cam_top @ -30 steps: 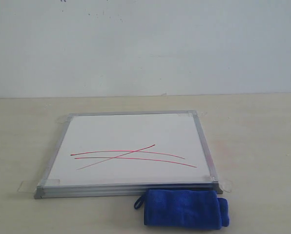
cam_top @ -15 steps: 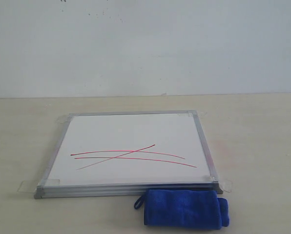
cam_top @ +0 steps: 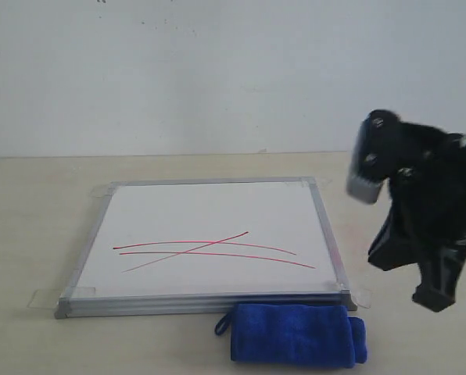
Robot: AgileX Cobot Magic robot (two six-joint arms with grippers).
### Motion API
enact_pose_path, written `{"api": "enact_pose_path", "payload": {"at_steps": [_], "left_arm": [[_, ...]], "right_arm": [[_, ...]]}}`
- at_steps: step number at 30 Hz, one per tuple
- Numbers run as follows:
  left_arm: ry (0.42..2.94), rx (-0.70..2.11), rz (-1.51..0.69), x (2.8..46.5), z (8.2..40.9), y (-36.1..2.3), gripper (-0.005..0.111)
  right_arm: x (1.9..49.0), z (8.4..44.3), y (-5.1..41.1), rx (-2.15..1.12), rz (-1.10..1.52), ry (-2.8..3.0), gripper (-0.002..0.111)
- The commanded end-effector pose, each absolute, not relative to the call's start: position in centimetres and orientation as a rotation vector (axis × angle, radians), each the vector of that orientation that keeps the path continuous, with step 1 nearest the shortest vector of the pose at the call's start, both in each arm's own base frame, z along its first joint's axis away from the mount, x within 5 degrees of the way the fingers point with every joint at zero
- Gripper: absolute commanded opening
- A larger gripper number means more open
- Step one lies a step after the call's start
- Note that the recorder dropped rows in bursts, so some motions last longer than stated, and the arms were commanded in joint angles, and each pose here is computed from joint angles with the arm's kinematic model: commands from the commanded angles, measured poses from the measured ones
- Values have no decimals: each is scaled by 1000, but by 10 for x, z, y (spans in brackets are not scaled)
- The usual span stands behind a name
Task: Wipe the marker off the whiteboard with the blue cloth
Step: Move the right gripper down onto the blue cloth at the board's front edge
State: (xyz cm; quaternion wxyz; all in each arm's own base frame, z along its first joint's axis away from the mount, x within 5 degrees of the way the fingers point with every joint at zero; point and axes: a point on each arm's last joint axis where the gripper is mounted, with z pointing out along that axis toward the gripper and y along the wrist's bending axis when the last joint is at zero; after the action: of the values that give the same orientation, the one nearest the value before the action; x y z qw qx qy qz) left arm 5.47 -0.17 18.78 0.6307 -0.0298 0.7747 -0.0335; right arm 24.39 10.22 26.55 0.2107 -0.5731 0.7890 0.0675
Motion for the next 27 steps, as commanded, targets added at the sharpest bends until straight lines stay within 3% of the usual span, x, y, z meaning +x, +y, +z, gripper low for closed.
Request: {"api": "enact_pose_path", "payload": {"at_steps": [1, 8, 13, 15, 20, 22, 27], "left_arm": [[1771, -66, -78, 55, 187, -2, 4], [1771, -66, -78, 55, 187, -2, 4], [1771, -66, -78, 55, 187, -2, 4], [1771, -66, -78, 55, 187, -2, 4], [1771, -66, -78, 55, 187, -2, 4], [1771, -66, -78, 55, 187, -2, 4], [1771, -66, -78, 55, 187, -2, 4]], "right_arm": [[253, 250, 146, -1975, -81, 2122, 0], [245, 226, 199, -2127, -70, 2002, 0], [250, 213, 207, -2105, -73, 2016, 2], [252, 208, 209, -2104, -73, 2013, 12], [260, 201, 215, -2055, -76, 1983, 53], [262, 194, 217, -2036, -71, 2002, 58], [265, 176, 220, -2026, -58, 2076, 58]]}}
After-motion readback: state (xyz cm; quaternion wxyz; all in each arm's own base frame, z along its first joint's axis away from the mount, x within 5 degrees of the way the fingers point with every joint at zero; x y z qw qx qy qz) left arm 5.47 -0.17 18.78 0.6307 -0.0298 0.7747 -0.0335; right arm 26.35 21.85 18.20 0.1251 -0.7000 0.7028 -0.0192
